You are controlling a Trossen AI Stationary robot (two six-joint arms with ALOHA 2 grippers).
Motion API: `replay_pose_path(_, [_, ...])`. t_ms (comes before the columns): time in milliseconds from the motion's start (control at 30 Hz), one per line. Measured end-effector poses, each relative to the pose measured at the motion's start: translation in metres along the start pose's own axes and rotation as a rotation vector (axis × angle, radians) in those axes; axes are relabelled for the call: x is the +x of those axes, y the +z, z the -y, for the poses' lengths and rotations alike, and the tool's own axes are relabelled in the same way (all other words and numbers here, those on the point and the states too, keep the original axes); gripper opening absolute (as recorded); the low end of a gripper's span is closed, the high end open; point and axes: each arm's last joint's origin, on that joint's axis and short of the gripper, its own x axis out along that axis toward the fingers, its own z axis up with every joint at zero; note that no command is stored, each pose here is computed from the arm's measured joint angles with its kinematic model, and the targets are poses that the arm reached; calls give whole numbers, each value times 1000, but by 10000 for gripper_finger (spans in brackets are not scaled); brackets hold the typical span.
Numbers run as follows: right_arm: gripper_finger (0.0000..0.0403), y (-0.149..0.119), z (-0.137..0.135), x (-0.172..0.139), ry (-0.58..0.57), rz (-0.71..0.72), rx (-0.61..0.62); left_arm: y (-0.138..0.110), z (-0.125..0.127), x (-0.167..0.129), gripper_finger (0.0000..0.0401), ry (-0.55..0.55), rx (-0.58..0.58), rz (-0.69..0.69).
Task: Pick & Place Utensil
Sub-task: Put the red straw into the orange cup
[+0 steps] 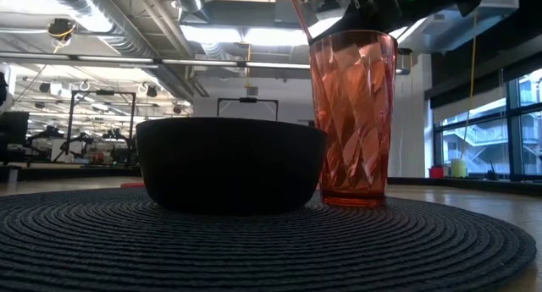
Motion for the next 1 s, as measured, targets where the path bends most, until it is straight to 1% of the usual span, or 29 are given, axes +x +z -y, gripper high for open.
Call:
replay_pose_path(133, [26,0,0,0,0,0,0,0,0,0,2,1,0,-1])
replay_pose_path(233, [55,0,0,0,-1,3,3,0,0,0,2,0,-1,-4])
replay_pose_path(400, [125,-1,0,0,-7,-16,5,0,2,0,2,1,21,-5])
replay_pose_path(600, [222,-9,1,-1,-92,-100,22,10,2,-4,2,22,43,-27])
replay_pose_path(700, [259,-8,3,-3,-118,-109,26,12,2,-6,2,36,42,-45])
replay_pose_path(800, [283,-3,4,-9,-117,-81,37,12,3,-7,2,34,47,-59])
replay_pose_path(867, [291,4,4,-16,-113,-46,46,11,4,-7,2,41,59,-77])
replay_pose_path(967, [294,27,9,-24,-117,70,82,10,5,-6,2,41,71,-87])
replay_pose_path(1000, [294,36,11,-26,-98,111,93,10,5,-6,2,41,72,-87])
